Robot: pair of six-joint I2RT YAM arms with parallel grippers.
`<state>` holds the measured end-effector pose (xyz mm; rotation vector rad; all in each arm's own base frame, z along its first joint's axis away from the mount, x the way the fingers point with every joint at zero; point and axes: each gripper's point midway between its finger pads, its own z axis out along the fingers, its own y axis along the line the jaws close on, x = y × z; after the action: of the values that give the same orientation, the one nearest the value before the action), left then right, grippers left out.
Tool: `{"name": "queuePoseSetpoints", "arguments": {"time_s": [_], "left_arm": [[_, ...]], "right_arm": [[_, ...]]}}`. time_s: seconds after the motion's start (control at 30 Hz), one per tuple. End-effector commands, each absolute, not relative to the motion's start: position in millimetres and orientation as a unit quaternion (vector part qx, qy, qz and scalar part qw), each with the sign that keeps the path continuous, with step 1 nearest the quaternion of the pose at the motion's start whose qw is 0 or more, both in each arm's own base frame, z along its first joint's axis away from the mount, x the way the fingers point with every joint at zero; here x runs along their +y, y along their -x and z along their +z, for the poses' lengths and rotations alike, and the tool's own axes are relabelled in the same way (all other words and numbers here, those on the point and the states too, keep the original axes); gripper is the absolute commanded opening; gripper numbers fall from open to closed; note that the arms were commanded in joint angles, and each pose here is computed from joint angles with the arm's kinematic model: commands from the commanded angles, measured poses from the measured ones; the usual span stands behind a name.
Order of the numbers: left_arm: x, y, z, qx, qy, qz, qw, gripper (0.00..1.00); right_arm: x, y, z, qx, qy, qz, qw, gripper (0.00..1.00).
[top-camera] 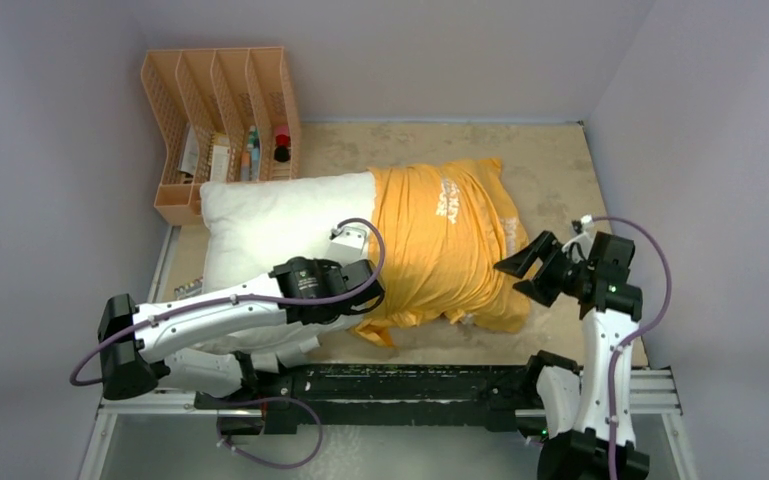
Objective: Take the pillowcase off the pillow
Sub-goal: Remove the pillow from the pillowcase.
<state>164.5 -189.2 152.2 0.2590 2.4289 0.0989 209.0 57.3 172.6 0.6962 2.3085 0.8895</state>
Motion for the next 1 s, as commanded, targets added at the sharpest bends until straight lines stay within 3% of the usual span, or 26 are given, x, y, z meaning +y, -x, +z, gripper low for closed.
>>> {"name": "queuePoseSetpoints", "arguments": {"time_s": [0.0,0.17,0.37,0.5,0.53,0.6,0.63,0.8,0.97], "left_arm": [[-240.8,-204.3,197.5,0.911,-0.070,-0.055,0.402,0.00],[-283.8,-238.3,213.5,0.906,-0.076,-0.087,0.408,0.00],[-334.1,-221.6,219.5,0.899,-0.088,-0.183,0.389,0.00],[-323.2,-218.3,215.8,0.904,-0.084,-0.168,0.385,0.00],[-321.8,-215.1,214.7,0.904,-0.095,-0.168,0.381,0.12],[-324.5,-201.9,216.8,0.899,-0.131,-0.185,0.375,0.49],[-325.9,-193.8,219.1,0.894,-0.152,-0.190,0.375,0.58],[-320.5,-159.0,214.5,0.880,-0.246,-0.151,0.377,0.69],[-300.5,-161.3,171.4,0.875,-0.300,0.009,0.379,0.75]], "right_arm": [[100.6,-163.5,171.2,0.840,-0.269,0.428,0.195,0.77],[105.9,-152.2,174.8,0.839,-0.252,0.433,0.213,0.75],[94.8,-185.3,147.0,0.835,-0.282,0.433,0.191,0.79],[86.9,-220.5,143.6,0.820,-0.248,0.444,0.262,0.85],[85.6,-230.9,144.5,0.811,-0.250,0.451,0.277,0.86],[85.9,-248.8,146.5,0.794,-0.258,0.467,0.289,0.86],[88.3,-257.8,146.2,0.792,-0.256,0.469,0.294,0.86],[116.7,-299.4,137.1,0.782,-0.237,0.495,0.296,0.86],[131.2,-320.5,123.7,0.785,-0.234,0.497,0.288,0.85]]}}
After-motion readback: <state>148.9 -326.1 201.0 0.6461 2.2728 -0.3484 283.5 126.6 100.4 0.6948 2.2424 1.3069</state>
